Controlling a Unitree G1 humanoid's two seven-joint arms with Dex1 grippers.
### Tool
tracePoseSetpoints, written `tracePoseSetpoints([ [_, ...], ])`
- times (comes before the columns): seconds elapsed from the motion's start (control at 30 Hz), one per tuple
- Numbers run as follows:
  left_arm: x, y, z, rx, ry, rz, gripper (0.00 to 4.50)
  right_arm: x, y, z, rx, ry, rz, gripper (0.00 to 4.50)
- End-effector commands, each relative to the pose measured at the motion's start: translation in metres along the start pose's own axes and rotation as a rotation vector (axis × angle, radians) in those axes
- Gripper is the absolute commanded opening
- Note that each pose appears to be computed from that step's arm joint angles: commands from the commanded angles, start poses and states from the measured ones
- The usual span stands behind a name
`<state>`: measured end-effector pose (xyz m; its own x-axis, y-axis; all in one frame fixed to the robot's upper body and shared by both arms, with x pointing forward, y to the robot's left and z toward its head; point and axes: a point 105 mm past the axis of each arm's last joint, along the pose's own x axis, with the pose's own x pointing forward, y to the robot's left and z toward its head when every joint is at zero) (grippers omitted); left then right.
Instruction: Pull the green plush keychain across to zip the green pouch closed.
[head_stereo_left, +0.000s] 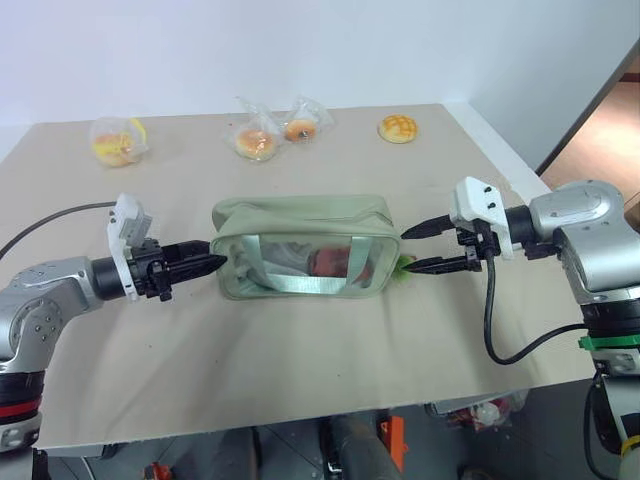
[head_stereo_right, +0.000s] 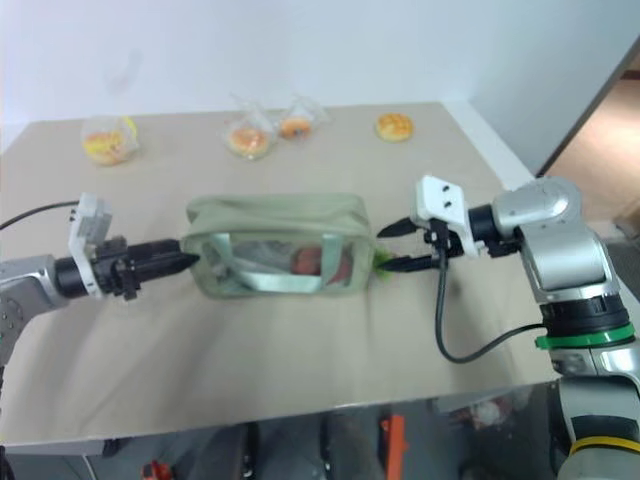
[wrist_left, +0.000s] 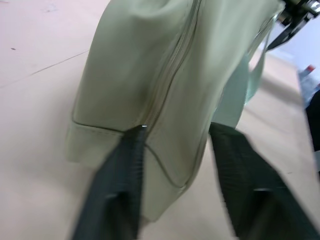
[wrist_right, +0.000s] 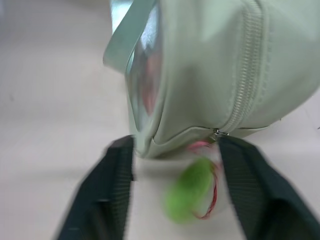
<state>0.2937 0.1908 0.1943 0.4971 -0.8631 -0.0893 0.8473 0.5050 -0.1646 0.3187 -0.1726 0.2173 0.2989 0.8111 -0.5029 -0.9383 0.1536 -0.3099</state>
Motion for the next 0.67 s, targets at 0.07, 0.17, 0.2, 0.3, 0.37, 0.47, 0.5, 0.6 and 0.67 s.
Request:
tracePoseSetpoints([
  [0.07,-0.010,-0.003,0.022,0.098,-0.015,0.041,3.98,-0.028,-0.004,0.017,0.038,-0.095,-0.070,4.02],
  [0.17,-0.024,-0.005,0.023,0.113,-0.014,0.057,4.32,-0.041,-0.006,0.015,0.080,-0.120,-0.117,4.02],
  [0.2,-0.028,-0.005,0.023,0.120,-0.017,0.069,4.32,-0.044,-0.006,0.015,0.088,-0.127,-0.127,4.02],
  [0.3,-0.055,-0.002,0.015,0.086,-0.009,0.138,4.32,-0.057,-0.004,0.017,0.142,-0.184,-0.186,4.02],
  [0.37,-0.067,0.003,0.006,0.043,-0.010,0.186,4.32,-0.061,-0.002,0.015,0.179,-0.209,-0.226,4.02],
  [0.47,-0.076,0.013,-0.003,0.007,-0.026,0.244,4.32,-0.062,0.000,0.013,0.227,-0.246,-0.270,4.02],
  [0.5,-0.078,0.016,-0.006,-0.004,-0.035,0.261,4.32,-0.062,0.002,0.013,0.239,-0.255,-0.280,4.02],
  [0.6,-0.081,0.019,-0.006,-0.031,-0.069,0.269,4.32,-0.065,0.008,0.013,0.263,-0.276,-0.305,4.02],
  [0.67,-0.078,0.019,-0.002,-0.041,-0.092,0.255,4.32,-0.068,0.009,0.012,0.274,-0.274,-0.326,4.02],
])
